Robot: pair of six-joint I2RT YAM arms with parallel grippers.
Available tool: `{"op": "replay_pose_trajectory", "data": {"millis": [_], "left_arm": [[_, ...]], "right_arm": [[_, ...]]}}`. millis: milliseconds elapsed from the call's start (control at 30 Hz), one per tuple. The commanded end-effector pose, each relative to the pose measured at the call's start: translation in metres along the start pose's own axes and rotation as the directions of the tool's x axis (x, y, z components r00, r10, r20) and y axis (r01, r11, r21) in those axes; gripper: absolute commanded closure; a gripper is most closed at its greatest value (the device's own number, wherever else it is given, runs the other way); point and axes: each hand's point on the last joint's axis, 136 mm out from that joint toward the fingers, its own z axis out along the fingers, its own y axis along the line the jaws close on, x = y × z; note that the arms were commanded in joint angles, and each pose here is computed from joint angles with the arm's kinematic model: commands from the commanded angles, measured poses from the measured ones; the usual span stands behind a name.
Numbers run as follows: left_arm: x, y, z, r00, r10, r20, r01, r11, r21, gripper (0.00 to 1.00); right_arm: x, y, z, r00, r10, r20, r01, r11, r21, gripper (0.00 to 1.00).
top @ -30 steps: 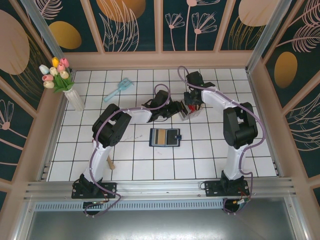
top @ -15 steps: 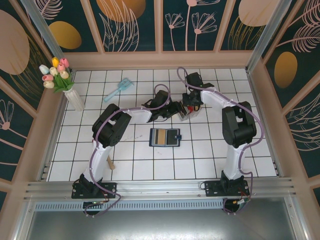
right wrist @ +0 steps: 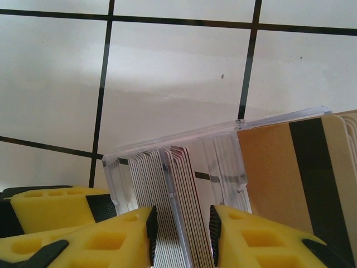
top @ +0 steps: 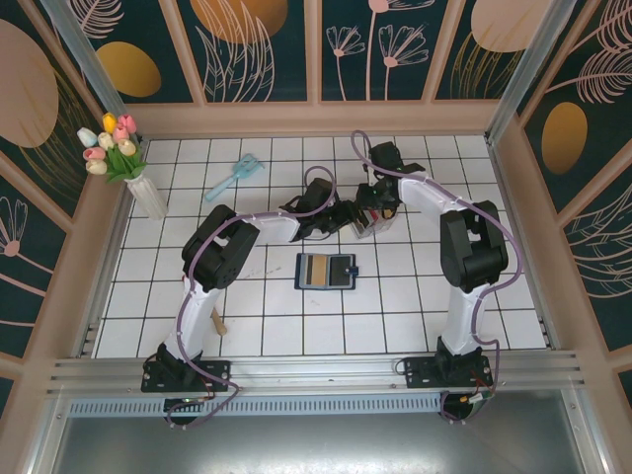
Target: Put the credit cards into the card holder
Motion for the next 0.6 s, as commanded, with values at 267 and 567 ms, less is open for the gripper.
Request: {"op": "replay_pose_trajectory", "data": {"millis": [267, 567], "left_arm": [[0.011, 0.020, 0.002, 0.999, -0.014, -0.031, 0.013, 0.998, -0.059, 0.53], [0.009, 0.019, -0.001, 1.000, -0.011, -0.022, 0.009, 0.998, -0.057, 0.53]], "right_arm": [[0.016, 0.013, 0.017, 0.994, 0.068, -0.091, -0.080, 0.988, -0.133, 0.64], [0.007, 0.019, 0.002, 0.988, 0.134, -0.079, -0.150, 0.954, -0.259, 0.69]]}}
